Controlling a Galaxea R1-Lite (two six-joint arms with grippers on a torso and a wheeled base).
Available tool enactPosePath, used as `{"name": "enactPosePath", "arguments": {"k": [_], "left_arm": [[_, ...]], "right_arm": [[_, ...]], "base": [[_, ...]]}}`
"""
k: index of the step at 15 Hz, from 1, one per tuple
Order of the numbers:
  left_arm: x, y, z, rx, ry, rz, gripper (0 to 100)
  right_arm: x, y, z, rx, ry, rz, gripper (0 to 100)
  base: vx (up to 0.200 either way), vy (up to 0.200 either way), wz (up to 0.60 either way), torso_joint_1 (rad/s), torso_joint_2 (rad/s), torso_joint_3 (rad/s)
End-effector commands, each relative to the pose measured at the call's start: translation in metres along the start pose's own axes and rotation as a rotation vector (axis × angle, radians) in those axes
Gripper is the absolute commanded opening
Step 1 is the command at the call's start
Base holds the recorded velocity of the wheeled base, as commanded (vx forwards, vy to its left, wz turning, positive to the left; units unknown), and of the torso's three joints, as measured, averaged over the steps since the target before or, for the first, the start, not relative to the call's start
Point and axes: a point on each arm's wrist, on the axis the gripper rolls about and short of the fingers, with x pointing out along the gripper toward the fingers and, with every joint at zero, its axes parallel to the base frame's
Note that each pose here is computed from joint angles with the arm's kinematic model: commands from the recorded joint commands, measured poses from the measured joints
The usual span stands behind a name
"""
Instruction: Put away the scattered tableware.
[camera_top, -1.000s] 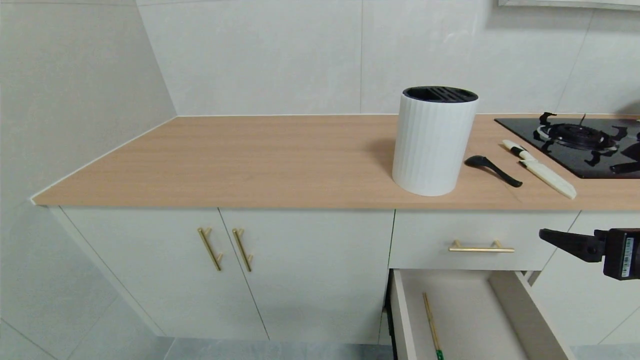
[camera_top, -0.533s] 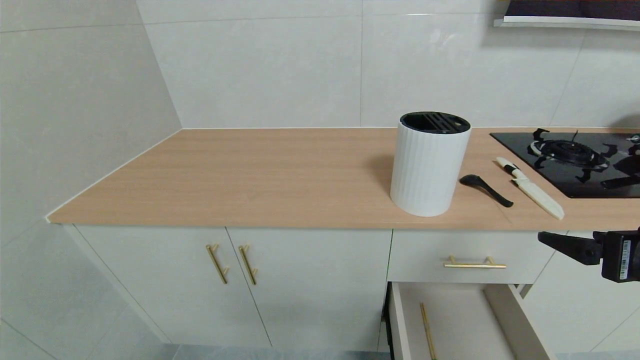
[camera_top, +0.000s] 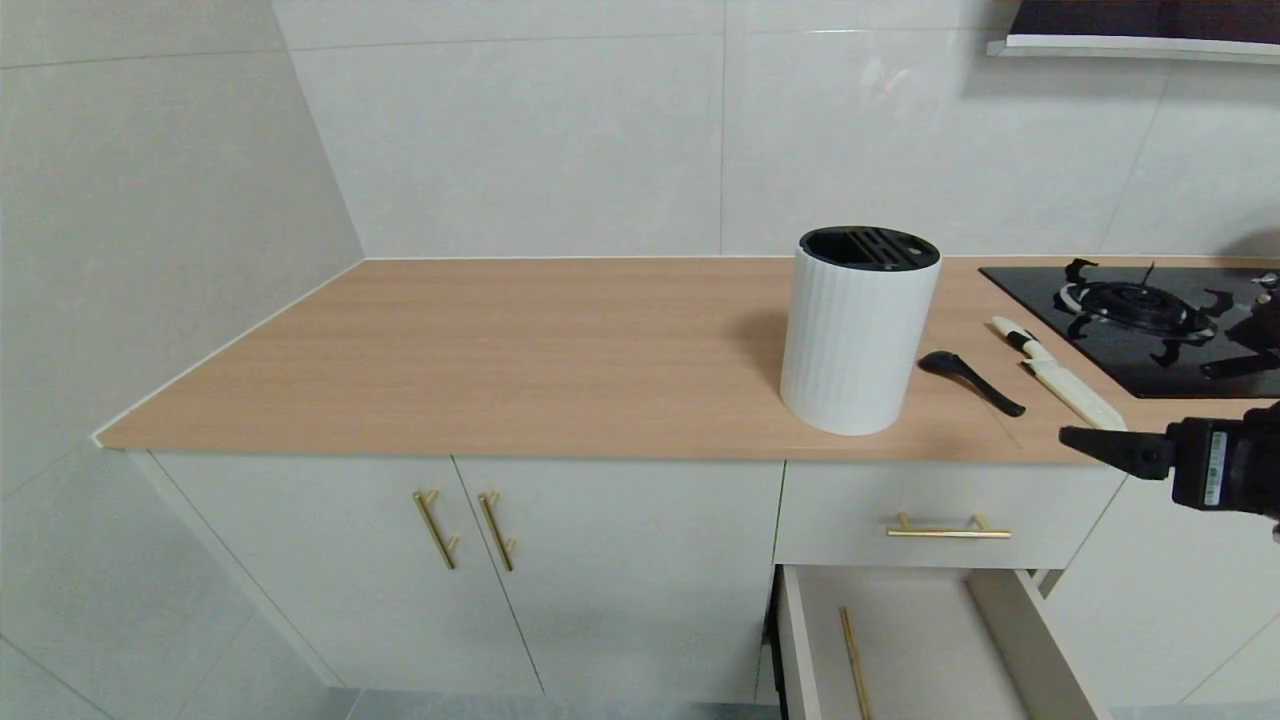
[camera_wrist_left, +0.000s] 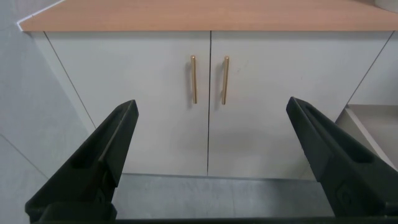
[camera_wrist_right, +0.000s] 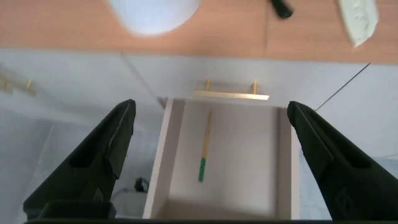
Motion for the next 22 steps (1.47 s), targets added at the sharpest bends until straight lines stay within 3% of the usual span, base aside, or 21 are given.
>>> {"name": "enactPosePath", "arguments": {"k": [1, 5, 11, 16, 22], "left_arm": [[0.0, 0.0, 0.0, 0.0, -0.002, 0.001, 100], [0.0, 0.0, 0.0, 0.0, 0.0, 0.001, 100], [0.0, 0.0, 0.0, 0.0, 0.0, 0.001, 100], [0.0, 0.0, 0.0, 0.0, -0.002, 0.001, 100], [0.0, 0.0, 0.0, 0.0, -0.002, 0.001, 100]], "right_arm": [[0.05, -0.017, 0.02, 0.041, 0.012, -0.015, 100], [0.115, -0.037, 0.046, 0.003, -0.075, -0.002, 100], [0.187, -0.081, 0.046, -0.125, -0.049, 0.054, 100], [0.233, -0.091, 0.032, -0.159, -0.017, 0.099, 100], [0.251, -0.098, 0.021, -0.157, 0.001, 0.093, 100]], "base": [[0.0, 0.0, 0.0, 0.0, 0.0, 0.0], [0.0, 0.0, 0.0, 0.0, 0.0, 0.0], [0.0, 0.0, 0.0, 0.0, 0.0, 0.0], [0.0, 0.0, 0.0, 0.0, 0.0, 0.0], [0.0, 0.0, 0.0, 0.0, 0.0, 0.0]]}}
